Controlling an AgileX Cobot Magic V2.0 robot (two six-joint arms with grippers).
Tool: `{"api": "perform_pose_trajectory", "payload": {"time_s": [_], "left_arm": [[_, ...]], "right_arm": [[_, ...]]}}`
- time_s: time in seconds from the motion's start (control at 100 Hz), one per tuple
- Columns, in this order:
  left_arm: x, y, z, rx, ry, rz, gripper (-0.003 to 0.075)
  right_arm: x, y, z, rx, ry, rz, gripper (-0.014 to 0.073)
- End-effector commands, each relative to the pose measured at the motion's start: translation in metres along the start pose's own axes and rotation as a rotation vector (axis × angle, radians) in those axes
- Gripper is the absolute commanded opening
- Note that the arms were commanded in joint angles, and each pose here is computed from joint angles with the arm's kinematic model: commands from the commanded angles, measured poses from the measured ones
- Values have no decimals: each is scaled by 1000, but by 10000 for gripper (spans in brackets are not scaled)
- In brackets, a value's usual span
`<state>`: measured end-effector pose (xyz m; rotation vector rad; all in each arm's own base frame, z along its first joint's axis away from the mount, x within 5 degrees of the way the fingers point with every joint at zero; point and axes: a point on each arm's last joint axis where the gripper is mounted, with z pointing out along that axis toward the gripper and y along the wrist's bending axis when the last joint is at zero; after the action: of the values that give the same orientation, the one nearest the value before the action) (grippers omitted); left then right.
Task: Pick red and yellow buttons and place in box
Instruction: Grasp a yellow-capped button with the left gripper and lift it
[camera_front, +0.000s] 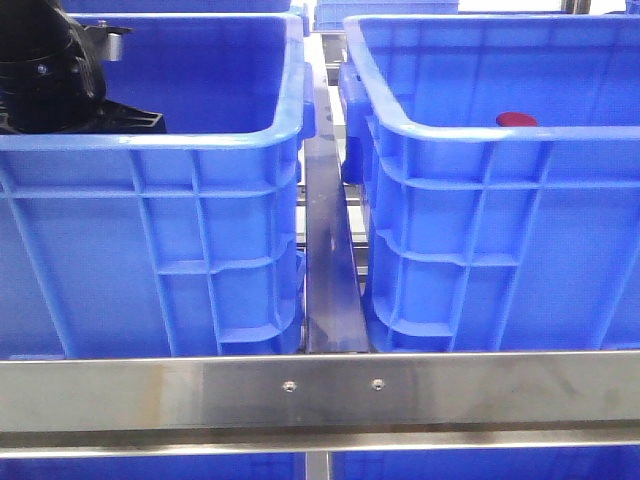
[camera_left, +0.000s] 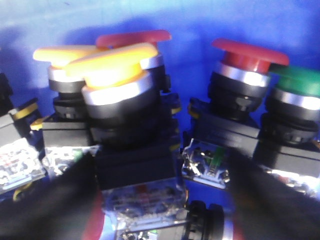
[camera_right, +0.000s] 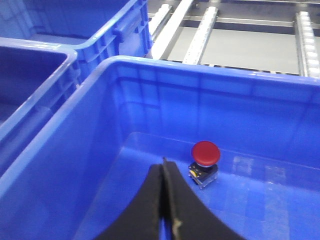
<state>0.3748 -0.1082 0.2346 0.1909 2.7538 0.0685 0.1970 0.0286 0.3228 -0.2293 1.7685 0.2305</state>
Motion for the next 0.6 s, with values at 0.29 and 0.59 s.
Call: {"api": "perform_pose_trajectory", "payload": {"time_s": [0.29, 0.59], "left_arm": [[-12, 4, -38, 19, -135, -24, 148], [-3, -10, -116, 125, -326, 102, 148]], "right_arm": [[-12, 3, -5, -24, -46, -8, -71], [-12, 3, -5, -24, -46, -8, -71]]}}
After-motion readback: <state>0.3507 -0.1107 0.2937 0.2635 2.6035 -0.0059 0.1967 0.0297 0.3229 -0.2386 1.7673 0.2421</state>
